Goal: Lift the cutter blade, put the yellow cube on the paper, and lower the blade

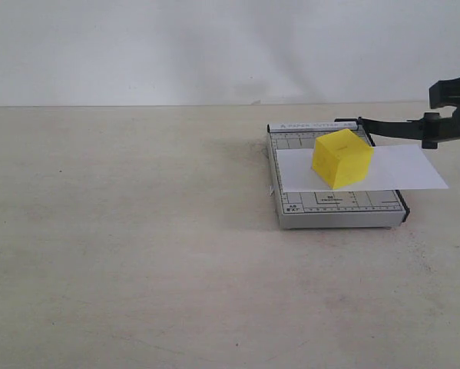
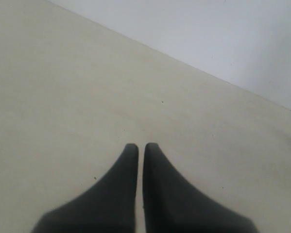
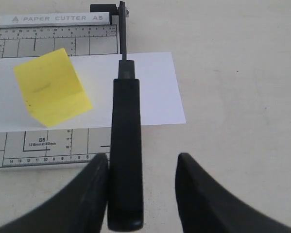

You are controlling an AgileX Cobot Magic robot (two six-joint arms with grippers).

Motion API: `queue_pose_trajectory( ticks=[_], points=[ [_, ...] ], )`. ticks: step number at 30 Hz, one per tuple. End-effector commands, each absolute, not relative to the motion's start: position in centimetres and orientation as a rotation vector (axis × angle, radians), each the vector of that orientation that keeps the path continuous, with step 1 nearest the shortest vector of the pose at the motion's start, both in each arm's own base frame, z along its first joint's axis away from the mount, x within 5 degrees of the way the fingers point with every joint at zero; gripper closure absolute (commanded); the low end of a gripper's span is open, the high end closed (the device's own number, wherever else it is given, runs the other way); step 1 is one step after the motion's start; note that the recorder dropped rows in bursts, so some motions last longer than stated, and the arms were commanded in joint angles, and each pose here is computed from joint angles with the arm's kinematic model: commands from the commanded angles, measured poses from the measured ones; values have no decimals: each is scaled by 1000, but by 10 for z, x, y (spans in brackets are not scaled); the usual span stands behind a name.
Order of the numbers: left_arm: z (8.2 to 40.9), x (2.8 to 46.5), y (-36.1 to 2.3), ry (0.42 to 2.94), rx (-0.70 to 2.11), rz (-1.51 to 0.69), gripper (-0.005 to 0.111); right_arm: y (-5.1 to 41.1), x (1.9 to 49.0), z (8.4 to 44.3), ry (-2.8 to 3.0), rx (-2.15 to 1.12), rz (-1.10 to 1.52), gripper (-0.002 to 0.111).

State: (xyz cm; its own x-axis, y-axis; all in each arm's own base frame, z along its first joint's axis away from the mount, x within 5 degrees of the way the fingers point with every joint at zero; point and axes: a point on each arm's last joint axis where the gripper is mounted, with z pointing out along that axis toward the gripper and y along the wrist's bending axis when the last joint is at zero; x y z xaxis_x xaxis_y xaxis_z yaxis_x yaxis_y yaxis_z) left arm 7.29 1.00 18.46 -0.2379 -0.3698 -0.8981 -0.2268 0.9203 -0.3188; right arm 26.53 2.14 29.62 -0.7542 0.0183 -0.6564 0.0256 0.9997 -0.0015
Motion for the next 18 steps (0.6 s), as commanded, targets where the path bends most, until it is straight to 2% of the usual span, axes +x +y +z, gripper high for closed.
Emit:
queue_pose_trajectory(
  ticks=[1, 8, 9, 11, 12, 14, 18],
  points=[
    [184, 72, 10, 1822, -447, -148, 102, 20, 263, 295, 2454, 17, -30, 65],
    [184, 72, 10, 1816, -445, -149, 102, 20, 262, 294, 2467, 22, -29, 68],
    [184, 71, 10, 1822, -441, -142, 102, 20, 262, 294, 2471, 25, -26, 73],
    [185, 70, 10, 1812, -395, -103, 102, 21, 262, 293, 2479, 37, -10, 91],
    [187, 69, 13, 1816, -209, 78, 102, 22, 261, 293, 2480, 42, -1, 102],
    [191, 67, 15, 1791, -7, 285, 102, 22, 261, 293, 2480, 42, -1, 108],
    [195, 66, 12, 1727, -136, 126, 102, 22, 261, 292, 2497, 52, 12, 108]
  ],
)
